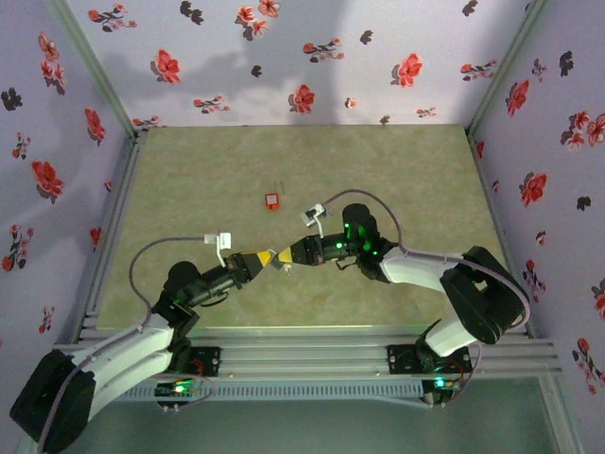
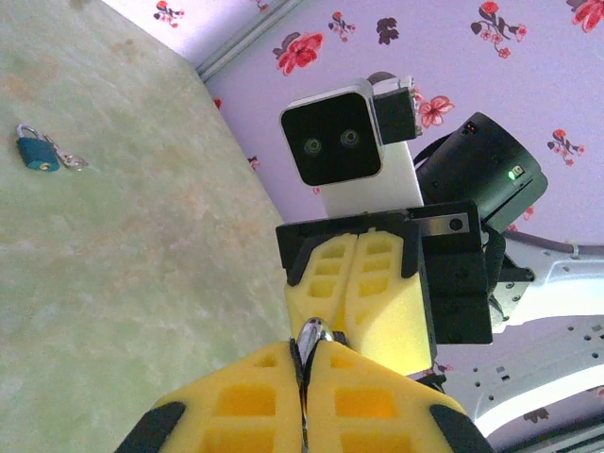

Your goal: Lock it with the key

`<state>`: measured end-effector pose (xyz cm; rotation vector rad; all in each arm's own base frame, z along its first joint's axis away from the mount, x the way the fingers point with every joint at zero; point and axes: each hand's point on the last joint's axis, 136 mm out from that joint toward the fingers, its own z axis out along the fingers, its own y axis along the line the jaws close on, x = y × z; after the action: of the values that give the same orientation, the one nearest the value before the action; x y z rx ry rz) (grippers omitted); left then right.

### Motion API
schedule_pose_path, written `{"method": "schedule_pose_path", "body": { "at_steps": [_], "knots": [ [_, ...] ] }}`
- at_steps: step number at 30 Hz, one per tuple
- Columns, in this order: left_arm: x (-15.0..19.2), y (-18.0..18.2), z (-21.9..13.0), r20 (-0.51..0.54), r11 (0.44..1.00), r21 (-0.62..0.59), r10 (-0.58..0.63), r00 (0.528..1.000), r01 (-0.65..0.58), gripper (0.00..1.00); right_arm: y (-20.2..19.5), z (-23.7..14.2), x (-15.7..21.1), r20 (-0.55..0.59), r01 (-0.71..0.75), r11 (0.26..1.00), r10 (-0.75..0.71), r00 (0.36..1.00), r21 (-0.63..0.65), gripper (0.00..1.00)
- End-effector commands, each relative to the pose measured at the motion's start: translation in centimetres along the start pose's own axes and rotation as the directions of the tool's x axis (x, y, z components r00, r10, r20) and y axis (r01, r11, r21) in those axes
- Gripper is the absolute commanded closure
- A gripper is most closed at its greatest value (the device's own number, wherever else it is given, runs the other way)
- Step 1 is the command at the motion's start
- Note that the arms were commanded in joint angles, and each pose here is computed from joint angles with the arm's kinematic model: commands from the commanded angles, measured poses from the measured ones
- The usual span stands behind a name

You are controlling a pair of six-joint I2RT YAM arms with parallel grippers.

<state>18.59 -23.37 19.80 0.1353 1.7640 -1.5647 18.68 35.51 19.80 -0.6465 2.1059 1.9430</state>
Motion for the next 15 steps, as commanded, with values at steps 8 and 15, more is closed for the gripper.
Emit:
{"method": "schedule_pose_path", "body": {
  "at_steps": [8, 15],
  "knots": [
    [4.7, -3.4, -0.5, -0.202, 0.985, 0.174, 0.021, 0.979, 0.015, 1.0, 1.1, -0.6, -7.0, 0.259, 0.115, 0.992, -0.126, 0.958, 0.055, 1.0],
    [3.9, -2.5, -0.2, -0.159, 0.993, 0.12, 0.016, 0.987, 0.004, 1.0, 1.2, 0.0, -5.1, 0.214, 0.127, 0.991, -0.133, 0.968, 0.041, 1.0]
  ]
}}
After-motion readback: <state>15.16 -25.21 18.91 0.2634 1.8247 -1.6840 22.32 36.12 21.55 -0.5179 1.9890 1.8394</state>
